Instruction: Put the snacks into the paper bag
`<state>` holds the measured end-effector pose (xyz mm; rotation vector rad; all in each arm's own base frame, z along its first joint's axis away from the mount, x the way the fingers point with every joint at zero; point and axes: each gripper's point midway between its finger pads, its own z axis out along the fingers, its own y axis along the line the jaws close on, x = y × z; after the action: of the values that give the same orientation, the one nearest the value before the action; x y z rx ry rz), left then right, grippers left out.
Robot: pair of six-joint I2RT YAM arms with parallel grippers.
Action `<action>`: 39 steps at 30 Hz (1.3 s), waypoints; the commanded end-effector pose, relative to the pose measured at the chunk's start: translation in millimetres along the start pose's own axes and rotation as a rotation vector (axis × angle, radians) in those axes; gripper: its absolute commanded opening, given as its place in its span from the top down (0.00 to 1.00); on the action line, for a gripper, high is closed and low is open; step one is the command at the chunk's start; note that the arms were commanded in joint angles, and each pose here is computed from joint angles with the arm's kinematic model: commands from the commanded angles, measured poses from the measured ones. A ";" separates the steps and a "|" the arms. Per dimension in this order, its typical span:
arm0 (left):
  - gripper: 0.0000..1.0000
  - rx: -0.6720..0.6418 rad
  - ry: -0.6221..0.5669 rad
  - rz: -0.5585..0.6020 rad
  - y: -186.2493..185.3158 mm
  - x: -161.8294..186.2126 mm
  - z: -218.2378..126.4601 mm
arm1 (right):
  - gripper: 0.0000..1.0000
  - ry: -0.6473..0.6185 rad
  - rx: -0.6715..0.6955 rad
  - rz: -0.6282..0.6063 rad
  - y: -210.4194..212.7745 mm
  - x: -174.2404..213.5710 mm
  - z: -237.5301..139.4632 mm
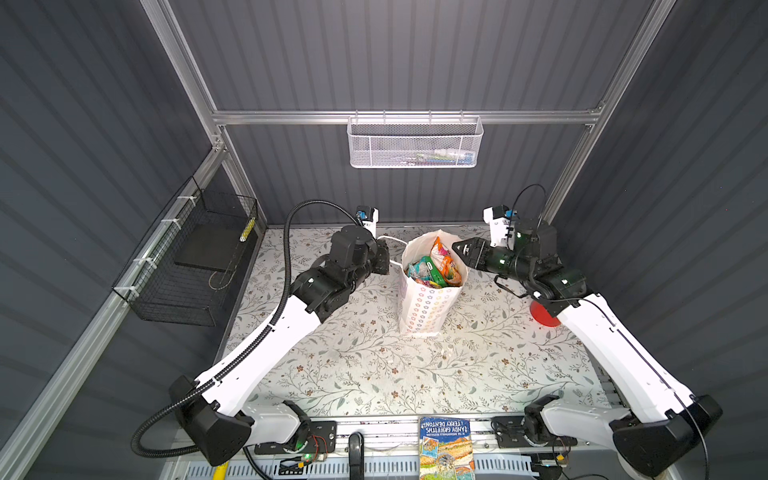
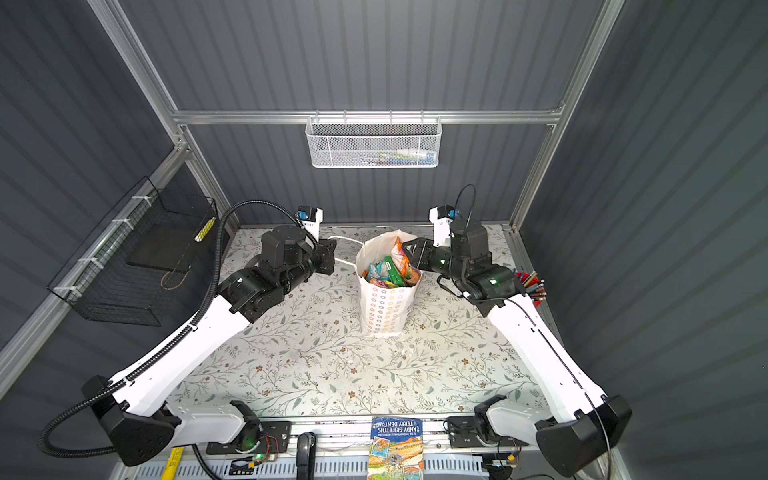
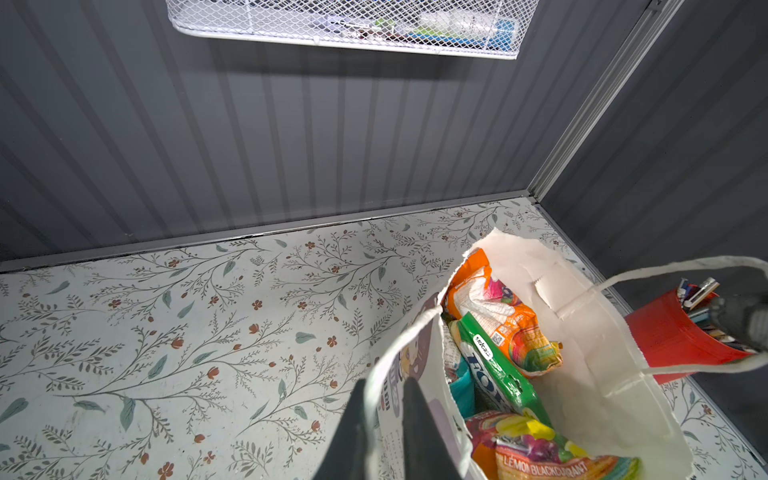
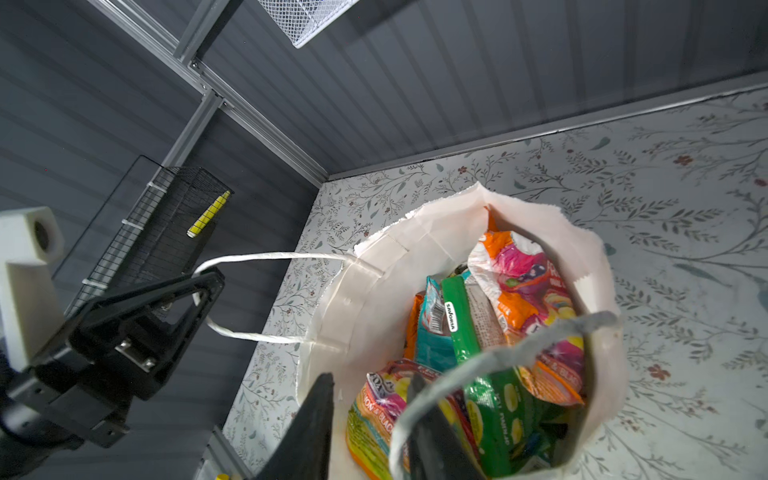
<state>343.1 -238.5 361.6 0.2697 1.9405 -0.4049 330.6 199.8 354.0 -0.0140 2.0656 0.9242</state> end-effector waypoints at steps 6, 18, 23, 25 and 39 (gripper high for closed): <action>0.31 0.085 -0.040 -0.014 -17.2 -22.4 -8.8 | 0.38 -0.078 0.093 0.035 -13.3 -4.8 -22.4; 0.00 0.246 -0.086 -0.021 -39.8 -44.5 -45.2 | 0.01 -0.195 0.162 0.024 -16.1 -16.6 -68.9; 0.00 0.259 -0.155 -0.071 -33.4 -58.8 -78.2 | 0.01 -0.245 0.213 -0.032 -18.5 -23.8 -89.8; 0.00 0.181 -0.199 -0.102 -13.7 -60.1 -91.7 | 0.01 -0.285 0.256 -0.087 -23.1 -28.6 -102.1; 0.00 -0.855 -0.267 -0.014 179.7 115.7 -74.3 | 0.01 -0.598 0.649 -0.308 -161.4 7.5 -113.2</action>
<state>296.3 -71.3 282.4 -0.2961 1.7631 0.1140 278.3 20.9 325.1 0.3398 1.6664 0.1454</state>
